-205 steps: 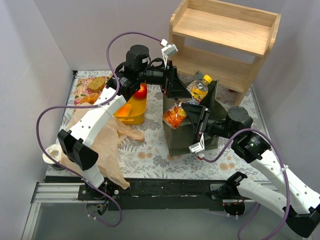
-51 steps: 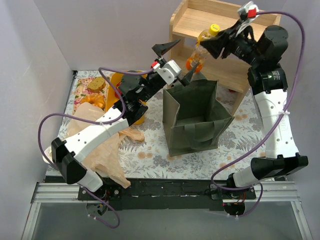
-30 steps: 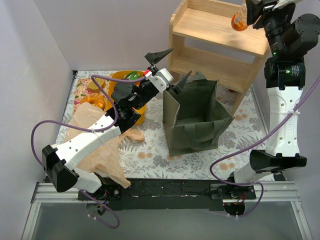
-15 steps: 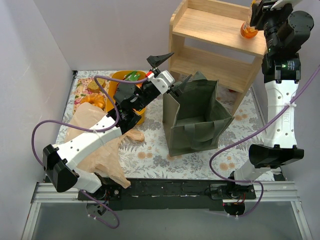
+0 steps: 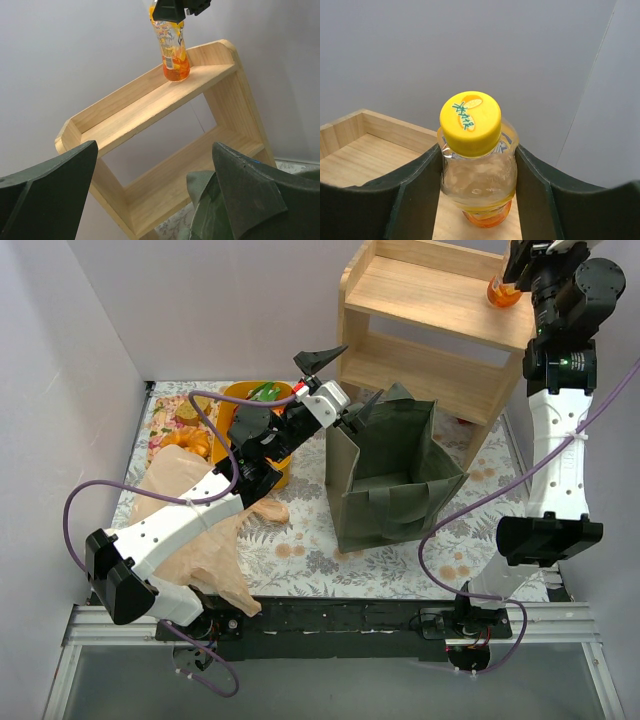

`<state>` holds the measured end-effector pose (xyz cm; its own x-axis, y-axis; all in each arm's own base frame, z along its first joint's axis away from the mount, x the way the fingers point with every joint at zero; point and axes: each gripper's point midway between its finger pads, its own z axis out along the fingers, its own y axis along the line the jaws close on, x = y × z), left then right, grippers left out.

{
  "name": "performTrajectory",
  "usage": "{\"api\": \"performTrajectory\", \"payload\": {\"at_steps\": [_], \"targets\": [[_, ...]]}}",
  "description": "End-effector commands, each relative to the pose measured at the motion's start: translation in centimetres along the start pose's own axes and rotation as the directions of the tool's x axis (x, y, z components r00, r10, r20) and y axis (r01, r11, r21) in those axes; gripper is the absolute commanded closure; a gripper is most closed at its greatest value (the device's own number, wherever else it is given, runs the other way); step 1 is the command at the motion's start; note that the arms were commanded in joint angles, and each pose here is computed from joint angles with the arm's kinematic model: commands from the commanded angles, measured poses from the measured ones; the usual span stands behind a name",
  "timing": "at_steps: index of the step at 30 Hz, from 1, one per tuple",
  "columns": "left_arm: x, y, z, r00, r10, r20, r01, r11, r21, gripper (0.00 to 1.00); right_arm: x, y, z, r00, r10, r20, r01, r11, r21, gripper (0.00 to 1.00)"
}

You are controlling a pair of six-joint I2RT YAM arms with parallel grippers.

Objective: Untie the knot of the grocery bags and take out the mixed food

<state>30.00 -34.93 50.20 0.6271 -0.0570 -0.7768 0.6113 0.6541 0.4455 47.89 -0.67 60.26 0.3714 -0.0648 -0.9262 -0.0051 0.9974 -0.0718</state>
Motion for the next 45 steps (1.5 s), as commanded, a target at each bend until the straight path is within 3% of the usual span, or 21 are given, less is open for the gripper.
{"api": "performTrajectory", "payload": {"at_steps": [1,8,10,11,18,30,31,33,34,35,36,37,39,42,45], "targets": [[-0.8,0.4,-0.5,1.0,-0.002,0.001,0.002,1.0,-0.015,0.02,-3.4,-1.2,0.7,0.992,-0.014,0.129,0.01,1.0,0.028,0.39],[-0.1,0.0,-0.5,1.0,-0.014,-0.019,0.014,1.0,-0.001,0.02,-2.1,-1.8,2.4,0.991,0.001,0.137,-0.004,1.0,0.019,0.31],[0.0,-0.1,-0.6,0.999,-0.015,-0.028,0.015,1.0,0.002,0.02,-1.8,-1.5,2.9,0.99,-0.002,0.144,0.003,1.0,-0.009,0.23],[0.2,-0.1,-0.7,0.999,-0.016,-0.034,0.016,1.0,0.003,0.02,-2.0,-1.4,3.1,0.987,-0.007,0.162,0.01,1.0,-0.017,0.03],[0.5,-0.2,-0.9,0.999,-0.008,-0.051,0.009,1.0,0.008,0.02,-1.4,-1.3,4.5,0.98,-0.021,0.197,0.027,0.999,-0.027,0.02],[1.1,-0.4,-1.1,0.998,-0.014,-0.063,0.014,1.0,0.007,0.02,-0.3,-2.4,3.1,0.989,-0.015,0.15,0.009,0.999,0.042,0.02],[1.0,-0.3,-1.1,0.998,-0.017,-0.064,0.017,1.0,0.005,0.02,-1.6,-3.5,2.0,0.986,0.004,0.168,-0.023,0.994,0.109,0.02],[0.8,-0.7,-1.3,0.996,-0.037,-0.079,0.039,0.999,0.029,0.02,0.0,-4.1,1.0,0.991,0.013,0.13,-0.033,0.988,0.149,0.02],[1.1,-1.0,-1.4,0.995,-0.041,-0.093,0.046,0.998,0.049,0.02,-2.4,-4.2,-0.9,0.986,0.011,0.168,-0.038,0.986,0.161,0.02],[1.3,-1.5,-1.6,0.993,-0.044,-0.11,0.053,0.996,0.074,0.02,-2.7,-4.1,-1.7,0.983,0.008,0.181,-0.038,0.986,0.161,0.02],[2.0,-2.6,-2.0,0.989,-0.052,-0.141,0.07,0.99,0.126,0.02,-0.1,-3.9,-2.5,0.992,0.014,0.128,-0.034,0.986,0.161,0.02],[2.1,-2.9,-2.3,0.987,-0.056,-0.154,0.078,0.986,0.145,0.02,-2.3,-3.3,-4.6,0.987,0.007,0.161,-0.029,0.99,0.137,0.02],[3.3,-4.2,-3.0,0.972,-0.084,-0.218,0.126,0.974,0.187,0.02,-1.0,-2.3,-7.9,0.993,0.067,0.099,-0.077,0.991,0.11,0.02],[4.9,-4.0,-3.0,0.931,-0.201,-0.305,0.251,0.959,0.135,0.02,1.7,1.4,-11.8,0.996,0.088,-0.025,-0.089,0.994,-0.065,0.02],[6.1,-3.3,-2.7,0.893,-0.258,-0.368,0.322,0.939,0.122,0.02,4.3,6.4,-17.9,0.993,-0.069,-0.096,0.03,0.932,-0.361,0.02]]}}
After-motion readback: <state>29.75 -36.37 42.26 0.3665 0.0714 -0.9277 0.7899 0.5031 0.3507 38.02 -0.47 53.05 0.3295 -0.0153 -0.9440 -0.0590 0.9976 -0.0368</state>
